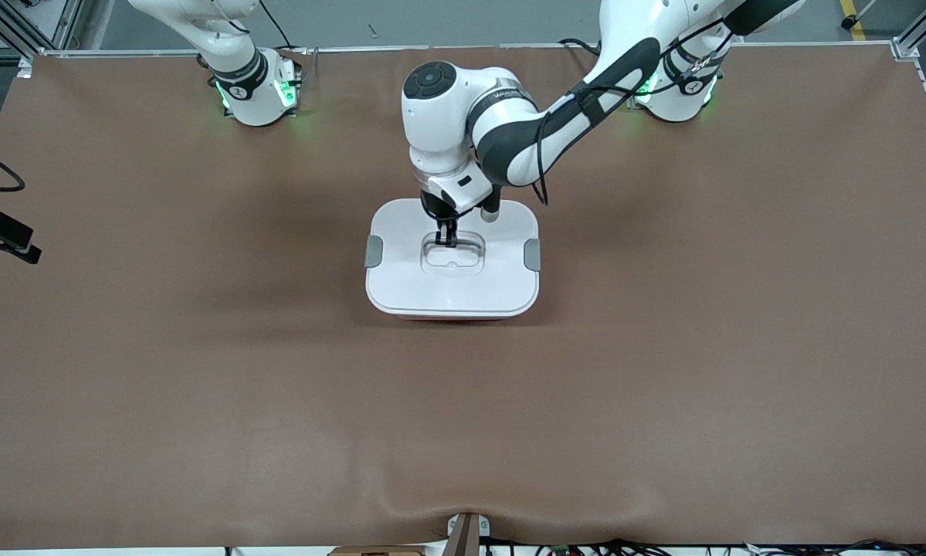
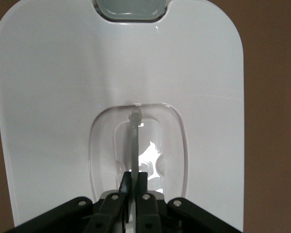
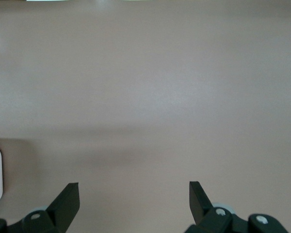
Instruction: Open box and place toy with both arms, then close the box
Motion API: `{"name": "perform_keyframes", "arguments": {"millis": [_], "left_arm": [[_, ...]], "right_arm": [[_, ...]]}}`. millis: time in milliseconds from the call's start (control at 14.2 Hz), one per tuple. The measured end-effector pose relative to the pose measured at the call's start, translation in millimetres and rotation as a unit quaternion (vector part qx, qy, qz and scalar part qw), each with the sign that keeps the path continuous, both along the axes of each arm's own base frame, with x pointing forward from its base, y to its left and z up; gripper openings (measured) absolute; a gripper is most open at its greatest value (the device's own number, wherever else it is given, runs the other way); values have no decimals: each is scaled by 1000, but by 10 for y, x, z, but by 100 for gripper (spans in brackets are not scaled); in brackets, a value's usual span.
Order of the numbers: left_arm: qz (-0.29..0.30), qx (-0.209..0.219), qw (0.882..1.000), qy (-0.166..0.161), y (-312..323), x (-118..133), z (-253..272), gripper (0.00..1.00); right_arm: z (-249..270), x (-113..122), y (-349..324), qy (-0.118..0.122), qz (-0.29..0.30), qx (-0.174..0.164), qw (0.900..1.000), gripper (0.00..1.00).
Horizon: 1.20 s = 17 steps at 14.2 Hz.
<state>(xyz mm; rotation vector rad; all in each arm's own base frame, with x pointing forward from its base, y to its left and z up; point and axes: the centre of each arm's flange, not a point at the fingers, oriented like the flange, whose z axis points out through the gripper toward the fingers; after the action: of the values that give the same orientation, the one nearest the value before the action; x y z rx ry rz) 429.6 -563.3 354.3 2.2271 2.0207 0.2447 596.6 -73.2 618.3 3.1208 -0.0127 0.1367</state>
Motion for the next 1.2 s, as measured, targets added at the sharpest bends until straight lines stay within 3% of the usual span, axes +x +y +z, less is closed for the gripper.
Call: {"name": "perform_keyframes", "arguments": {"millis": [494,565,989,1201], "left_arm": [[-2,2,1000,1,-5,-21,-19,7],[-2,4,1000,2,2,-21,-28,11],[-1,7,1000,-1,47,42,-27,74],[3,-2,1000,-14,78,128,167,100]], "right_arm": [[-78,-47,-18,26,-43,6,999,100],[-84,-50,-37,28,-46,6,999,100],[-119,-87,-51,45,-59,8,997,100],[-121,-89,-51,46,-59,8,997,100]]}}
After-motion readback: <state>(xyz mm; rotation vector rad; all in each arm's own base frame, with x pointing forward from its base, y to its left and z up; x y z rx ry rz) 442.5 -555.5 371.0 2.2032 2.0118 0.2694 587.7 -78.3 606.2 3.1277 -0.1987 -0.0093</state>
